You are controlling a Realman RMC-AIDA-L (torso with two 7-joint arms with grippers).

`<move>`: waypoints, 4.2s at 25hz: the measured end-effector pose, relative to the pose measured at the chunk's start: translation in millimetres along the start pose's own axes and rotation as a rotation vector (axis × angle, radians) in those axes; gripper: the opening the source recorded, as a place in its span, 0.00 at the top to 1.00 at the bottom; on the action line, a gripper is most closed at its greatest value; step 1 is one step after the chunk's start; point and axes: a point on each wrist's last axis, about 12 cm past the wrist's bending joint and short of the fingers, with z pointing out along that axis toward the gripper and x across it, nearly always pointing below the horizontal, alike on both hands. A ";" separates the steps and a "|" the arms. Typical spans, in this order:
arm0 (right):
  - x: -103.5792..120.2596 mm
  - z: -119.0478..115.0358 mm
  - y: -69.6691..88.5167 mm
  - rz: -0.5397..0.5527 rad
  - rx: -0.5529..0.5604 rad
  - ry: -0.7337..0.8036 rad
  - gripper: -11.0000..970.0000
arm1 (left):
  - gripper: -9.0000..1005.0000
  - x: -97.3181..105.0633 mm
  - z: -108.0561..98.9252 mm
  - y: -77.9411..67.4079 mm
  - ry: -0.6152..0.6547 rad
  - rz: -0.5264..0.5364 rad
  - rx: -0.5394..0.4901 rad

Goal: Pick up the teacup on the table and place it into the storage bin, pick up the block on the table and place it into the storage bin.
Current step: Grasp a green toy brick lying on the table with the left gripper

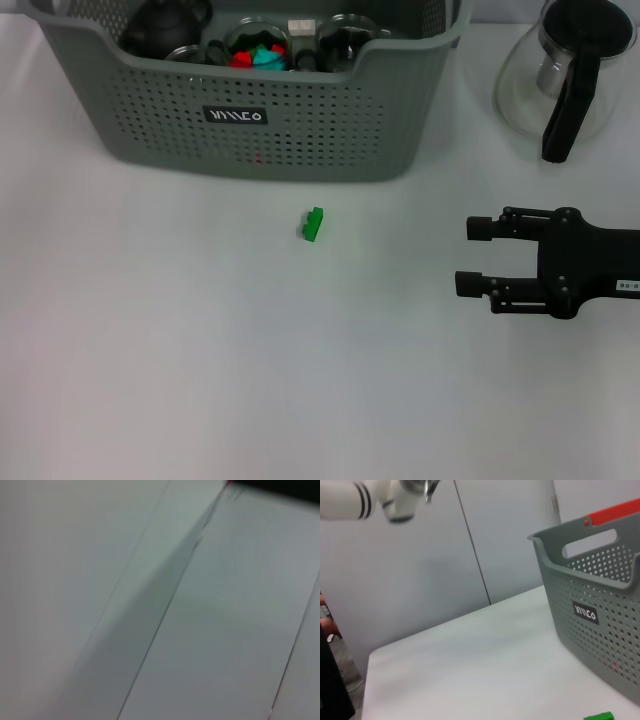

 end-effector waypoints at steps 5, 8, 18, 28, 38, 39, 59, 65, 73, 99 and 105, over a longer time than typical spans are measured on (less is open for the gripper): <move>-2.3 0.8 -0.2 -0.005 -0.008 -0.004 0.18 | 0.18 65.5 -16.2 -9.5 0.092 0.010 0.014; -1.6 0.5 0.1 -0.003 -0.008 -0.003 0.18 | 0.17 91.3 -12.4 -13.3 0.222 0.025 0.032; -1.9 0.3 0.0 0.027 -0.010 0.001 0.18 | 0.18 87.1 21.9 -3.6 0.840 0.079 0.021; -0.9 -1.3 1.4 0.034 -0.015 -0.003 0.19 | 0.17 94.6 104.5 -0.2 1.180 0.323 0.037; -0.5 -1.8 1.3 0.055 -0.014 0.000 0.18 | 0.18 113.6 143.2 5.1 1.212 0.501 -0.022; -0.5 -2.0 1.2 0.058 -0.013 0.001 0.18 | 0.18 115.1 144.8 5.6 1.214 0.511 -0.026; 4.8 -9.2 -9.3 0.130 0.066 0.076 0.19 | 0.18 144.0 159.1 20.4 1.262 0.598 -0.118; 2.9 -7.2 -10.2 0.126 0.066 0.074 0.18 | 0.17 150.8 159.4 25.5 1.314 0.598 -0.141; 1.6 -5.8 -10.0 0.123 0.058 0.073 0.19 | 0.18 155.2 161.1 27.4 1.313 0.611 -0.148; -1.3 -4.0 -11.3 0.114 0.055 0.069 0.19 | 0.18 155.5 142.9 10.7 1.384 0.552 -0.097; -2.1 -3.5 -11.6 0.112 0.053 0.071 0.20 | 0.18 155.1 146.8 13.2 1.363 0.552 -0.136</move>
